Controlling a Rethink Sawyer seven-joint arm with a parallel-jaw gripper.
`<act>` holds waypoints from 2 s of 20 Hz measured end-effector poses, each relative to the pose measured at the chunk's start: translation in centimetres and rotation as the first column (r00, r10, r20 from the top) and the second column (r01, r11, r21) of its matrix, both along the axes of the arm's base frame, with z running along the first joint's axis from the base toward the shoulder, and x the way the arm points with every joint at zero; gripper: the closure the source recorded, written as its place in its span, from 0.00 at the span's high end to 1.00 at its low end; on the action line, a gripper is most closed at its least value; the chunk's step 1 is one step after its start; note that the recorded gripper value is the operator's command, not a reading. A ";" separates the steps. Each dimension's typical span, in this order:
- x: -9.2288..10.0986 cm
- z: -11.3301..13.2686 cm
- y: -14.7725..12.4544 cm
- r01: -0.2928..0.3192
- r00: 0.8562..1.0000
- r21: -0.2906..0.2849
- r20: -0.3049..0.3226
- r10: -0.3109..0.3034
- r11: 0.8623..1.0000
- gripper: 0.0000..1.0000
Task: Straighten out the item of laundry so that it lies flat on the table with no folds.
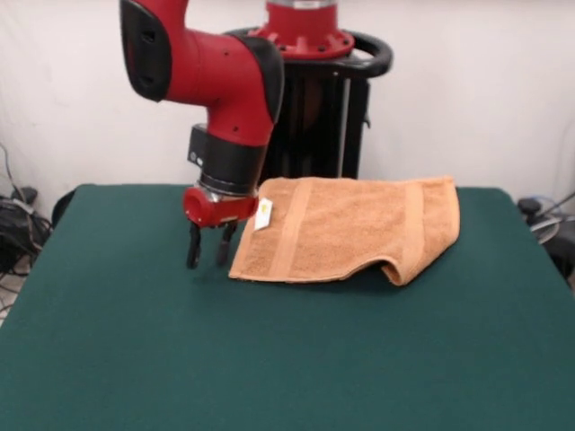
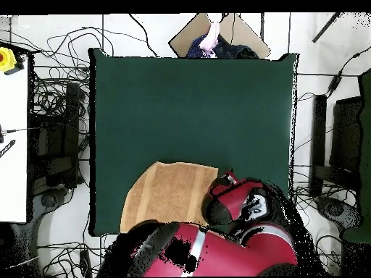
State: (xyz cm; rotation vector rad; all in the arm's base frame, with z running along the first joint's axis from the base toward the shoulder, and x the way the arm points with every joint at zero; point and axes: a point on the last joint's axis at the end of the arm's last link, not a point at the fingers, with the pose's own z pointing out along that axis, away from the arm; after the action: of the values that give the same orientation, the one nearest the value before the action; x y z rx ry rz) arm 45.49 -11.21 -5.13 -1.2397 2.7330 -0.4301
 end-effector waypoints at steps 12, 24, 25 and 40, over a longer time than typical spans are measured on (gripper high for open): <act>-4.5 4.3 1.8 0.194 0.980 0.065 -0.053 -0.191 0.979 1.00; -6.2 1.7 5.3 0.349 0.934 0.277 -0.019 -0.358 0.896 1.00; -6.2 1.2 5.6 0.350 0.932 0.298 -0.011 -0.363 0.888 1.00; -6.3 -0.5 8.2 0.403 0.900 0.344 0.020 -0.436 0.848 1.00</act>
State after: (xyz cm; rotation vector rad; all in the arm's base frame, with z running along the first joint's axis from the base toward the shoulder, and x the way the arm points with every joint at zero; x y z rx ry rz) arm 39.20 -2.98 -5.59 -0.5194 2.8251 -0.0482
